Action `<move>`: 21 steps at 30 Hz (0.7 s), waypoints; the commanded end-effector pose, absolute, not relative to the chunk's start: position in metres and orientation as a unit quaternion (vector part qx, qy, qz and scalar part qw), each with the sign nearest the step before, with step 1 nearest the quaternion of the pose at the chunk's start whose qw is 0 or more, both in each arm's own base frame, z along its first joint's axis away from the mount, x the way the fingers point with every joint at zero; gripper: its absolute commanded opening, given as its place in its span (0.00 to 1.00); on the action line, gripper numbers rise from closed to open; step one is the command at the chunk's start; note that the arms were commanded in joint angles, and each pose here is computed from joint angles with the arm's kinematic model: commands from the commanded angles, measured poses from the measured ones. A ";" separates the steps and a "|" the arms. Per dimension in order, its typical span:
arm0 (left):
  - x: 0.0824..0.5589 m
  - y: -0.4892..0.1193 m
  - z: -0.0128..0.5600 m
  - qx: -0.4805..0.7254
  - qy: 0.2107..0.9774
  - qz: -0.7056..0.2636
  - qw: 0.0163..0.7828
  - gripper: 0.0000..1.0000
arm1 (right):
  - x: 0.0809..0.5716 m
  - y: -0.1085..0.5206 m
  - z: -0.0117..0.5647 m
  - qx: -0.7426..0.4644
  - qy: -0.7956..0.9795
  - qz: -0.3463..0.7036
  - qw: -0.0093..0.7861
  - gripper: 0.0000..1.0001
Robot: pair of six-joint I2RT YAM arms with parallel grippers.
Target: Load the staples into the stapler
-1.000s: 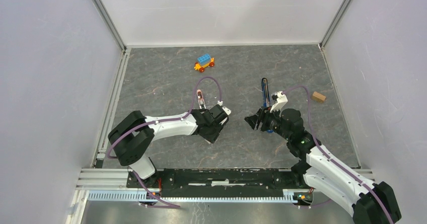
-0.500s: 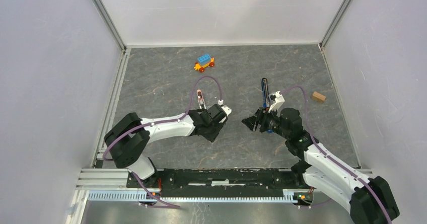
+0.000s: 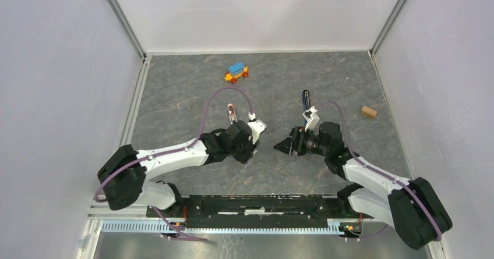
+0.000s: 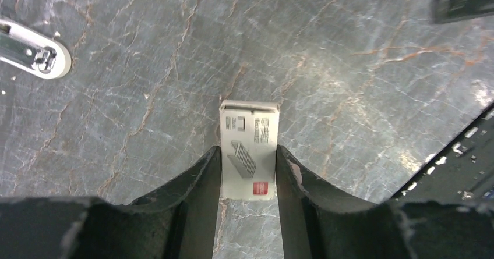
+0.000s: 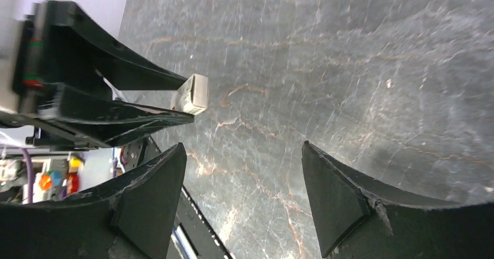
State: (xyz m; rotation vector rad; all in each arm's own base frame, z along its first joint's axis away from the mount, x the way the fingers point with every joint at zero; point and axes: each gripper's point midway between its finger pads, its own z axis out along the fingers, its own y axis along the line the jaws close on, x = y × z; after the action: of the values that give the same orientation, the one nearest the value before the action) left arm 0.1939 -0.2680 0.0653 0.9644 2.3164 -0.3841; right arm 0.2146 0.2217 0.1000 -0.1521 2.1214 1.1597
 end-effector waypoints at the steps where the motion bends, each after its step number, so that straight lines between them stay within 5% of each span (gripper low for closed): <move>1: 0.195 -0.291 0.098 0.412 0.810 -0.201 0.367 0.46 | 0.211 0.243 0.120 -0.091 0.796 0.504 0.323 0.79; 11: 0.196 -0.290 0.102 0.439 0.790 -0.184 0.387 0.48 | 0.214 0.254 0.109 -0.100 0.810 0.503 0.286 0.77; 21: 0.192 -0.282 0.059 0.402 0.848 -0.149 0.311 0.59 | 0.232 0.240 0.107 -0.091 0.832 0.442 0.324 0.76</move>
State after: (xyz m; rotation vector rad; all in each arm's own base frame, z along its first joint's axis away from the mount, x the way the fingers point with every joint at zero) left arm 0.1913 -0.2796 0.0689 1.0865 2.1627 -0.4161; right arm 0.2138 0.2419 0.0900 -0.2119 2.2460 1.2458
